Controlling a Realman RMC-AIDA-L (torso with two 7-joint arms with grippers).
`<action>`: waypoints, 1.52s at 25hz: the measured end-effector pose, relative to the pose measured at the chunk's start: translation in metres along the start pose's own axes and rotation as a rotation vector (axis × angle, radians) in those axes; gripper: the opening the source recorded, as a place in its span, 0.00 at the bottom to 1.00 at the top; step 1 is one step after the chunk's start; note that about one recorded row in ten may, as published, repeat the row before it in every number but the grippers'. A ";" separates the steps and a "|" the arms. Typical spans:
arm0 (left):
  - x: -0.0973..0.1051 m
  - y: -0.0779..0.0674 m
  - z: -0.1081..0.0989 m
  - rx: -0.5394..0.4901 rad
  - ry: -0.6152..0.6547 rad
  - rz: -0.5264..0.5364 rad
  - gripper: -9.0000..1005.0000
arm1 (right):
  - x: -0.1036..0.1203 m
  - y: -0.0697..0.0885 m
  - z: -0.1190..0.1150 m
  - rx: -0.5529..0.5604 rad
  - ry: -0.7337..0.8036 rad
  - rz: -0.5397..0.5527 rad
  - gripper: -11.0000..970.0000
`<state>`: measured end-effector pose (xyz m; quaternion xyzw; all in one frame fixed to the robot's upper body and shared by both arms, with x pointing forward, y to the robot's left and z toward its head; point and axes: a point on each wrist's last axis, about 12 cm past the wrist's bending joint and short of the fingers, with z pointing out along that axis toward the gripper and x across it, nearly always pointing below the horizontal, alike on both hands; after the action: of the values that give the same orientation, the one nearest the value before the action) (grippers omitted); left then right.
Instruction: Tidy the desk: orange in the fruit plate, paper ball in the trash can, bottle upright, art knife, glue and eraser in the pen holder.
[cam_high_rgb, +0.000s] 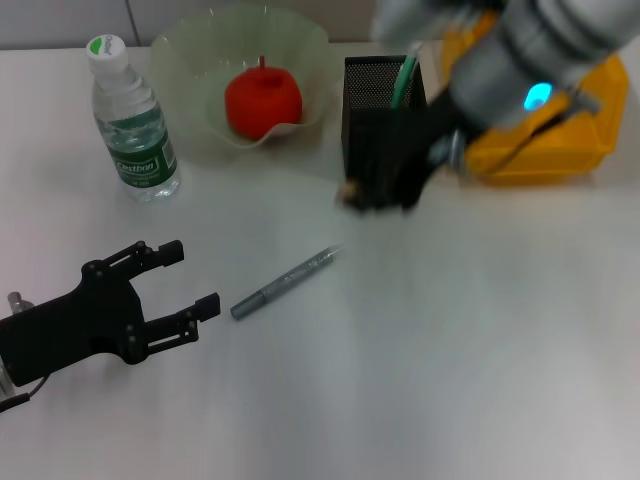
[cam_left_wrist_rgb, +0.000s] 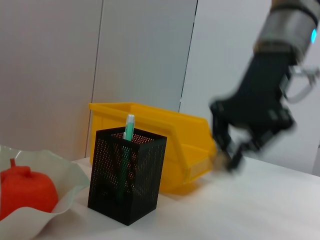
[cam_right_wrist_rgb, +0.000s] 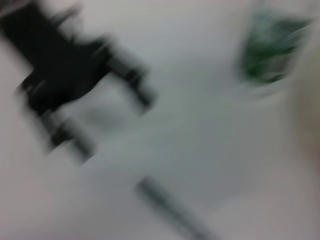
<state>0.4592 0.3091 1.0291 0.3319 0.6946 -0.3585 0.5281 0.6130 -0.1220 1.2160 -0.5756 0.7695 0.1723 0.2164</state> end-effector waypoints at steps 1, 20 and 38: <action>0.000 0.000 0.000 0.000 0.000 0.000 0.83 | 0.000 0.000 0.000 0.000 0.000 0.000 0.16; 0.000 0.000 0.001 -0.001 -0.003 -0.005 0.82 | 0.005 -0.054 -0.005 0.359 -0.060 0.222 0.21; -0.003 0.003 0.002 0.001 -0.001 0.000 0.82 | 0.024 -0.044 -0.017 0.146 -0.557 0.266 0.67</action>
<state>0.4632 0.3090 1.0312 0.3318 0.6941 -0.3589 0.5285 0.6471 -0.1626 1.2167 -0.3835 0.7596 0.2942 0.4352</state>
